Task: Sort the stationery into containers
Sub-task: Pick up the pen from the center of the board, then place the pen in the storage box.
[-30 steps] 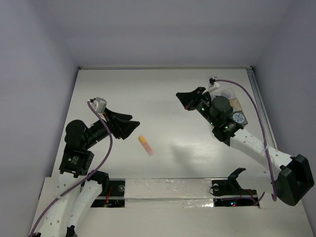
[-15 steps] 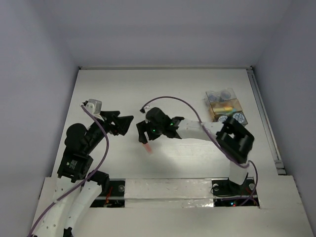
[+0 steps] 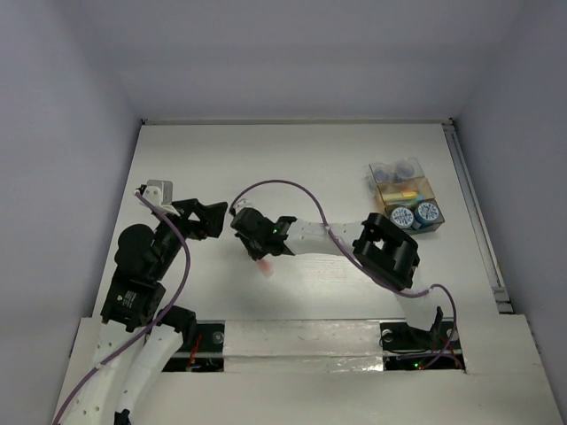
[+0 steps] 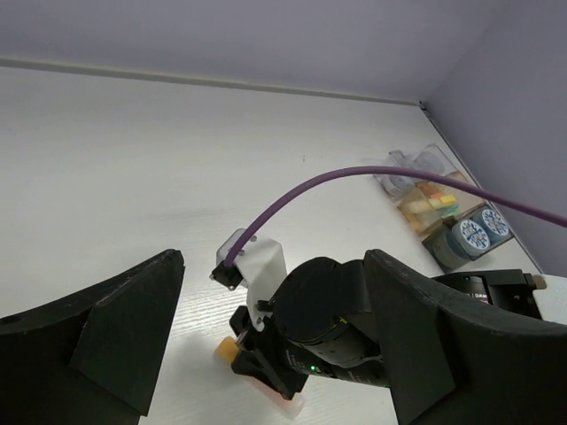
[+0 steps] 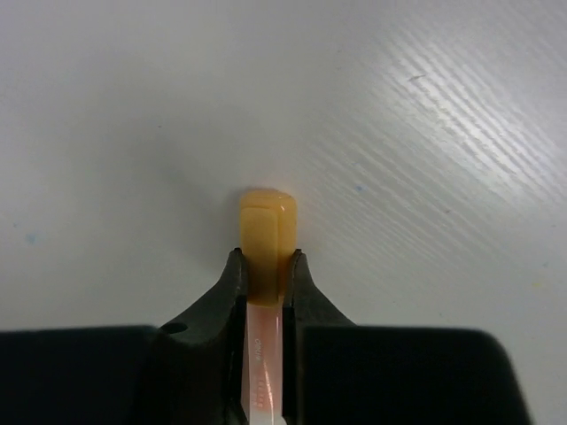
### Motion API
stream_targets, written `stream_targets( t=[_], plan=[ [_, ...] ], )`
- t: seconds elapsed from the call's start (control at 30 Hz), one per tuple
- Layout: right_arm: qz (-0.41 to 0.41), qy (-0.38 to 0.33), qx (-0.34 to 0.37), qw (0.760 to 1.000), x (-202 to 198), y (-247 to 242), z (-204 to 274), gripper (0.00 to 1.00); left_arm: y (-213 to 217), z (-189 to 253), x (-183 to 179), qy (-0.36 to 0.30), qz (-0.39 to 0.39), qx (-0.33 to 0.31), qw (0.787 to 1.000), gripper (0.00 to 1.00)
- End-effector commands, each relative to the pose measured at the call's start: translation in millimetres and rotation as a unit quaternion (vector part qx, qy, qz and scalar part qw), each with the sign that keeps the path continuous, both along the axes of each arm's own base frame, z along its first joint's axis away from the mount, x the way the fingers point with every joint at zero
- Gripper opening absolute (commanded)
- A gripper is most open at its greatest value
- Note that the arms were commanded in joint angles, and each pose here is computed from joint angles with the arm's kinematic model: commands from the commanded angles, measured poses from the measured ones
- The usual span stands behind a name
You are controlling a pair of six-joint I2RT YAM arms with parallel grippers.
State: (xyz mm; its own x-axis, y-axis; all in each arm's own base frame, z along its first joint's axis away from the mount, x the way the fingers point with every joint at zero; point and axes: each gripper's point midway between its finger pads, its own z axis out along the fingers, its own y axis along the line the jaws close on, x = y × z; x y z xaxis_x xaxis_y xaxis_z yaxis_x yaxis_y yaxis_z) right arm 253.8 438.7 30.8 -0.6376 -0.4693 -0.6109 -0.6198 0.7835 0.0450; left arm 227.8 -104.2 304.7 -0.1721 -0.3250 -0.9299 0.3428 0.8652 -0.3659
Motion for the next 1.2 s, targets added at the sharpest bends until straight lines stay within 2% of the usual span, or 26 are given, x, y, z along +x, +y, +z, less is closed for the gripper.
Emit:
stream_targets(
  t=[0.0, 0.03, 0.1, 0.13, 0.17, 0.2, 0.23, 0.27, 0.3, 0.33, 0.4, 0.43, 0.47, 0.6, 0.7, 0.83, 0.97, 1.07, 1.17],
  plan=[
    [-0.053, -0.058, -0.066, 0.995, 27, -39, 6, 0.0, 1, 9, -1, -0.02, 0.003, 0.0, 1.0, 0.8],
    [-0.073, -0.081, -0.044, 0.993, 39, -45, 34, 0.0, 0, 9, -1, -0.02, -0.003, 0.0, 1.0, 0.81],
    [-0.105, -0.098, -0.008, 0.99, 57, -64, 54, 0.0, -3, 4, -2, -0.015, -0.011, 0.001, 1.0, 0.85],
    [-0.139, -0.098, 0.018, 0.985, 79, -87, 67, 0.0, -7, 4, -3, -0.016, -0.021, -0.001, 1.0, 0.87],
    [-0.167, -0.127, 0.087, 0.974, 94, -98, 114, 0.0, -9, 2, -4, -0.013, -0.026, -0.002, 1.0, 0.91],
    [-0.19, -0.122, 0.088, 0.97, 96, -127, 105, 0.0, -11, 2, -5, -0.015, -0.033, -0.002, 0.999, 0.94],
    [-0.238, -0.135, 0.106, 0.956, 118, -164, 117, 0.0, -15, 1, -7, -0.014, -0.046, -0.002, 0.999, 0.99],
    [-0.269, -0.169, 0.16, 0.935, 126, -186, 157, 0.0, -17, 0, -7, -0.013, -0.052, -0.004, 0.999, 0.99],
    [-0.296, -0.169, 0.157, 0.927, 125, -215, 146, 0.0, -19, -2, -7, -0.012, -0.058, -0.004, 0.998, 0.99],
    [-0.323, -0.183, 0.172, 0.913, 131, -237, 155, 0.0, -25, -3, -10, -0.01, -0.075, -0.004, 0.997, 0.99],
    [-0.391, -0.227, 0.223, 0.864, 145, -297, 191, 0.0, -28, -6, -9, -0.004, -0.084, -0.003, 0.996, 0.99],
    [-0.415, -0.231, 0.221, 0.852, 144, -319, 184, 0.0, -30, -7, -11, -0.003, -0.091, -0.002, 0.996, 0.99],
    [-0.452, -0.245, 0.232, 0.826, 150, -351, 190, 0.0, -31, -8, -10, -0.001, -0.094, -0.003, 0.996, 0.99],
    [-0.529, -0.277, 0.242, 0.765, 154, -418, 196, 0.0, -36, -9, -15, -0.001, -0.107, -0.003, 0.994, 0.99],
    [-0.569, -0.289, 0.252, 0.728, 160, -450, 193, 0.0, -36, -8, -16, -0.004, -0.106, -0.003, 0.994, 0.99],
    [-0.614, -0.29, 0.252, 0.69, 171, -480, 177, 0.0, -37, -7, -18, -0.006, -0.111, -0.004, 0.994, 0.99],
    [-0.634, -0.278, 0.279, 0.666, 182, -490, 160, 0.0, -39, -6, -20, -0.008, -0.117, -0.004, 0.993, 0.99],
    [-0.646, -0.258, 0.285, 0.66, 186, -490, 141, 0.0, -39, -6, -20, -0.008, -0.117, -0.003, 0.993, 0.99],
    [-0.658, -0.234, 0.288, 0.655, 187, -488, 120, 0.04, -39, -7, -20, -0.007, -0.117, -0.003, 0.993, 0.99]
  ],
)
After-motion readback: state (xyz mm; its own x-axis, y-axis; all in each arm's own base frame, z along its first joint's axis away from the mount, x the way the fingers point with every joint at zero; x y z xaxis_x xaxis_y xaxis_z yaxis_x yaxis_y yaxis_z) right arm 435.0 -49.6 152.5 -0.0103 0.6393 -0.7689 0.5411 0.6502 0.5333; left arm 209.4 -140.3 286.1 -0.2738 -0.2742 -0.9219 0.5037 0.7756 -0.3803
